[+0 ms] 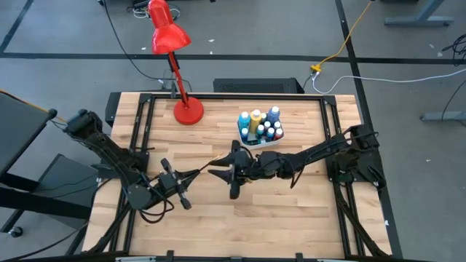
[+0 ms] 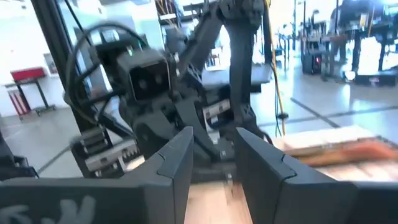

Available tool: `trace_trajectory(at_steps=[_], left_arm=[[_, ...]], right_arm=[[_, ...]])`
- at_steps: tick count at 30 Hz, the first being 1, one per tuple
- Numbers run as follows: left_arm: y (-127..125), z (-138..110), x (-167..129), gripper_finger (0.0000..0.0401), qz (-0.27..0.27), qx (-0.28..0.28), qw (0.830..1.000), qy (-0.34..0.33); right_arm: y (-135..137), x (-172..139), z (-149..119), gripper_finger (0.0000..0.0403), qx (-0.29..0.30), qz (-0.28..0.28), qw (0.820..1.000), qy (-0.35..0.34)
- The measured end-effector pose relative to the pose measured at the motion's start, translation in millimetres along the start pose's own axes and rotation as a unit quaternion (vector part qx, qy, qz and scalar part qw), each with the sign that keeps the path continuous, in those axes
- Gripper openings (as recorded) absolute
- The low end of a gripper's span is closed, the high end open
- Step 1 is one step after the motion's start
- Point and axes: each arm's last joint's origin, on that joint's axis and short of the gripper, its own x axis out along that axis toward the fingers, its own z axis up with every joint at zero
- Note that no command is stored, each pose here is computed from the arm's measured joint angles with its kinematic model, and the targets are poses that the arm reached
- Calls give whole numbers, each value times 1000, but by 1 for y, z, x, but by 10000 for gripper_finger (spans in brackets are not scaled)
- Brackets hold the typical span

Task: Pick & Place Paint Supplies
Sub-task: Put the gold paint brush into the white cup

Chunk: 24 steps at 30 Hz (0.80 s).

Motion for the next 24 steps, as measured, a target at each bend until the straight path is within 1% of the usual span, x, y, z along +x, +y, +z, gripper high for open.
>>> trace_trajectory(at_steps=[3, 7, 10, 11, 13, 15, 17, 19, 22, 24], left_arm=[[-1, 0, 0, 14, -10, 1, 1000, 0], [0, 0, 0, 14, -8, 0, 1000, 0], [-1, 0, 0, 14, -9, 0, 1000, 0], [-1, 0, 0, 14, -9, 0, 1000, 0], [-1, 0, 0, 14, -10, -1, 1000, 0], [-1, 0, 0, 14, -10, 0, 1000, 0], [-1, 0, 0, 13, -10, 0, 1000, 0], [-1, 0, 0, 13, -10, -1, 1000, 0], [-1, 0, 0, 13, -11, -1, 1000, 0], [-1, 0, 0, 13, -14, -1, 1000, 0]], right_arm=[[-3, 1, 3, 121, 4, -1, 1000, -12], [-8, 2, 3, 121, 23, -5, 1000, -10], [-8, 2, 2, 121, 23, -2, 1000, -3], [-8, 2, 1, 121, 23, 10, 1000, 1], [-5, 2, 0, 121, 26, 57, 998, 13], [-2, 1, -2, 121, 44, 99, 994, 29], [1, 0, -5, 121, 61, 110, 991, 48], [0, 0, -9, 121, 69, 87, 992, 63], [-7, 1, -13, 121, 67, 13, 995, 77], [-12, 1, -12, 121, 56, -20, 996, 68]])
